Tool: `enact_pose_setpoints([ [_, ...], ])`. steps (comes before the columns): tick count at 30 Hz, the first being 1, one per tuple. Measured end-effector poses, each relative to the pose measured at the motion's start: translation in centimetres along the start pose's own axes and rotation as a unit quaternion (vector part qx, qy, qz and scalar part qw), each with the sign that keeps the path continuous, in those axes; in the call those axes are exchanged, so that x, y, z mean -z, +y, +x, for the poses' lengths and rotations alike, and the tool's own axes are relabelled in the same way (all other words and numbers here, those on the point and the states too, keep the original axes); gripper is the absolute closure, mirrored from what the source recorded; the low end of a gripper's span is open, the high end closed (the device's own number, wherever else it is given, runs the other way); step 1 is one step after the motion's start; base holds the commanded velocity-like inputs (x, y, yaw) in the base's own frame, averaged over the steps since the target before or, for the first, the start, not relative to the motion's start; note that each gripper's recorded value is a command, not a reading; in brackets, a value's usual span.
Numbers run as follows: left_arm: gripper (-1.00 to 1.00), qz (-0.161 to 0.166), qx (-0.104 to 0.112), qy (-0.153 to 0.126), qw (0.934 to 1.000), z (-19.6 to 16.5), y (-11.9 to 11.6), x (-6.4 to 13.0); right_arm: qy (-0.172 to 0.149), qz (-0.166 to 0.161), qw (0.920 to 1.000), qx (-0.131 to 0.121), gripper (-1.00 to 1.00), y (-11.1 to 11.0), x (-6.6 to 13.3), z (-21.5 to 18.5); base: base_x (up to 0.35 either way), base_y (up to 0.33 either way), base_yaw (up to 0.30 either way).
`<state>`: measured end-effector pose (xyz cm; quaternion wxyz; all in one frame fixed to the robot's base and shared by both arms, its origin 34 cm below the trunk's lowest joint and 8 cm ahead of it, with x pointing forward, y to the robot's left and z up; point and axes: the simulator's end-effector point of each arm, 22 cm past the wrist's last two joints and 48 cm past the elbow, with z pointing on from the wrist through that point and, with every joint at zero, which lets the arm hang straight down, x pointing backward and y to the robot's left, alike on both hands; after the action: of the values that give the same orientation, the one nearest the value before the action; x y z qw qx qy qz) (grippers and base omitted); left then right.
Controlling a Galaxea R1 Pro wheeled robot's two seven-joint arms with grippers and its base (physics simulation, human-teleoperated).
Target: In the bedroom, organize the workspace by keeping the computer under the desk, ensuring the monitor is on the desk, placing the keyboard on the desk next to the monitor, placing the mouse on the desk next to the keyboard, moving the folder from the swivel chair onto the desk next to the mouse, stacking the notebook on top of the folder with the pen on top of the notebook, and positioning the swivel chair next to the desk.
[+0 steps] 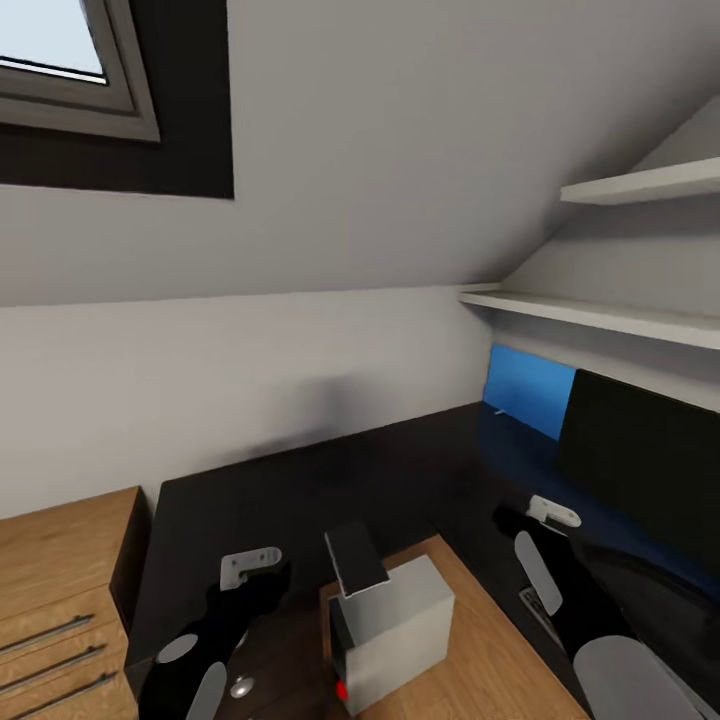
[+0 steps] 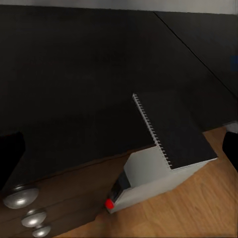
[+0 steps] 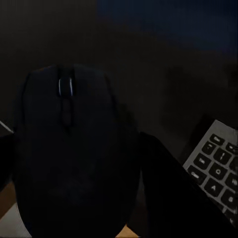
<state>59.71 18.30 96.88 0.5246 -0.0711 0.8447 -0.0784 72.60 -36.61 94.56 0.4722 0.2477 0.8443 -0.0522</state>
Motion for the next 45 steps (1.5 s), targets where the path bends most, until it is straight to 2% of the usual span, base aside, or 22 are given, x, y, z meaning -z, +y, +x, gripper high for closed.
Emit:
enact_pose_setpoints([
  [6, -1.0, 0.0, -0.001, -0.001, 1.0, 0.0, 0.0, 0.1, 0.002, -0.008, 0.9997, 0.021, 1.0, 1.2, 0.2, 0.5, 0.243, 0.0, -0.008],
  [14, -1.0, 0.0, -0.001, 0.0, 1.0, 0.0, 0.1, 0.0, 0.004, -0.013, 0.9993, 0.036, 1.0, 1.8, 0.3, 1.1, 0.174, 0.0, -0.001],
  [20, -1.0, -0.001, -0.001, -0.001, 1.0, 0.0, 0.1, 0.0, 0.056, 0.012, 0.997, 0.052, 1.0, -0.1, -1.1, 5.6, 0.276, 0.0, 0.0],
  [25, -1.0, 0.0, -0.001, 0.0, 1.0, 0.0, 0.1, 0.0, 0.083, 0.03, 0.9944, 0.059, 1.0, -1.2, -2.1, 6.8, 0.246, 0.0, 0.0],
  [35, -1.0, 0.001, 0.001, -0.003, 1.0, -0.3, 0.0, 0.1, 0.092, 0.061, 0.9923, 0.057, 1.0, -3.7, -3.5, 6.7, 0.043, 0.0, 0.0],
  [36, -1.0, 0.002, 0.002, -0.005, 1.0, -0.4, -0.1, 0.1, 0.091, 0.071, 0.9917, 0.057, 1.0, -4.9, -3.7, 6.4, 0.002, 0.0, 0.0],
  [40, -1.0, 0.004, 0.002, -0.006, 1.0, -0.5, -0.2, 0.1, 0.094, 0.088, 0.9902, 0.055, 1.0, -7.1, -4.0, 6.4, 0.001, 0.0, 0.0],
  [45, -1.0, 0.003, 0.003, -0.006, 1.0, -0.5, -0.2, 0.1, 0.111, 0.1, 0.9873, 0.055, 1.0, -8.5, -4.1, 7.3, 0.0, 0.0, 0.0],
])
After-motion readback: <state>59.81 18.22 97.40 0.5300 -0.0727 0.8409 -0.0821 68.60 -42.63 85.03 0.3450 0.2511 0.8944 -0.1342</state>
